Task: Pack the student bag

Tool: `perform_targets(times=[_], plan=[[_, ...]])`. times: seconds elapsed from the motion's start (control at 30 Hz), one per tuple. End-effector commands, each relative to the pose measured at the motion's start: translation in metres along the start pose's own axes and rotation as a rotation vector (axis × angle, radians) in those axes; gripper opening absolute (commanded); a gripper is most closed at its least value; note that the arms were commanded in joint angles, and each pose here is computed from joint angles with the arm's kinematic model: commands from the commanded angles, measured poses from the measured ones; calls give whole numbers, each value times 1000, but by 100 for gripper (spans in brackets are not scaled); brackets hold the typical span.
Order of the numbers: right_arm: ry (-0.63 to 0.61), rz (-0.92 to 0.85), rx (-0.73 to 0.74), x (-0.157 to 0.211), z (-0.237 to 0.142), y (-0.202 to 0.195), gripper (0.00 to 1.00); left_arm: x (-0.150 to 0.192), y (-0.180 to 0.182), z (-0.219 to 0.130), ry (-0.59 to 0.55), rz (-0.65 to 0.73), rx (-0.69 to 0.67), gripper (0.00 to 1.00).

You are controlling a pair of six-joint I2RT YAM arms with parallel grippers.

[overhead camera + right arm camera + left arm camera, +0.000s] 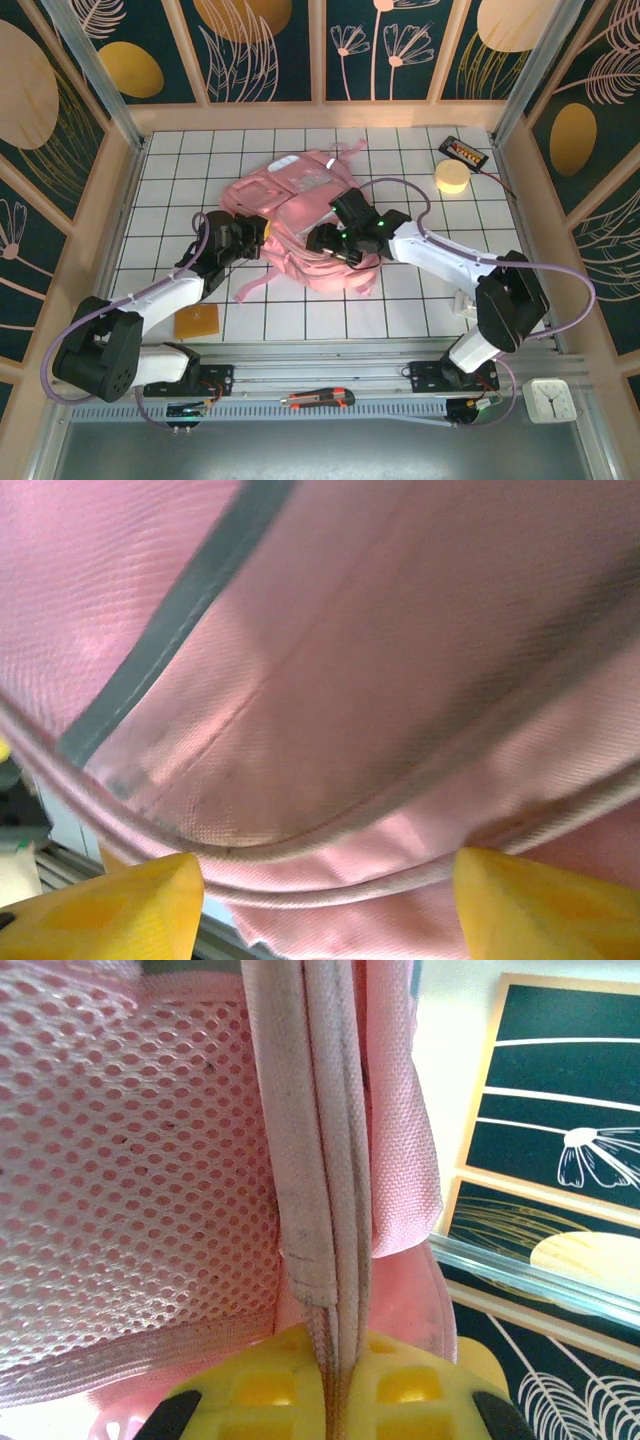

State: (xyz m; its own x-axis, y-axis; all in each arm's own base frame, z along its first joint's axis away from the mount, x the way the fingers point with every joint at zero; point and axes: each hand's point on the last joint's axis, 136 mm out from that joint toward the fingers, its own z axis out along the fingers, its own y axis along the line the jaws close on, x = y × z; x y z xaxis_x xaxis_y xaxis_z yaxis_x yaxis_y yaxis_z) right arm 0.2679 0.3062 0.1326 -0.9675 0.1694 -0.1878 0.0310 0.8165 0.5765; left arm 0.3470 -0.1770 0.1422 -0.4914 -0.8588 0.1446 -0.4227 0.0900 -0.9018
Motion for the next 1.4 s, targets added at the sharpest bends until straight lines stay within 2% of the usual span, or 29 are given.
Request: perform_targets(times=[0.0,0.17,0.27,0.33,0.4,0.53,0.63,0.8,1.03,1.27,1.37], plan=[[-94,70,-30,-43,0,-12,67,1,-60,-16,-16,-48,217,0],[-181,43,-24,-105,-8,-13,67,10,-59,-10,5,-47,208,0],[-224,-45,48,-117,-32,5,67,15,-64,-5,10,-50,211,0],[-234,-113,140,-104,-46,17,67,17,-68,-2,8,-54,219,0],[-222,-161,234,-74,-54,26,68,19,-75,1,8,-51,228,0],[-176,-179,311,-12,-47,24,68,29,-89,8,23,-52,252,0],[-195,-181,333,12,-39,22,68,43,-98,13,43,-47,263,0],[-274,-209,335,14,-38,37,66,64,-103,19,65,-39,262,0],[-327,-169,375,7,-28,25,60,73,-101,16,69,-41,255,0],[-321,-158,390,-1,-12,16,43,74,-107,12,67,-50,267,0],[-309,-169,414,-1,-5,13,42,76,-111,13,74,-51,273,0]])
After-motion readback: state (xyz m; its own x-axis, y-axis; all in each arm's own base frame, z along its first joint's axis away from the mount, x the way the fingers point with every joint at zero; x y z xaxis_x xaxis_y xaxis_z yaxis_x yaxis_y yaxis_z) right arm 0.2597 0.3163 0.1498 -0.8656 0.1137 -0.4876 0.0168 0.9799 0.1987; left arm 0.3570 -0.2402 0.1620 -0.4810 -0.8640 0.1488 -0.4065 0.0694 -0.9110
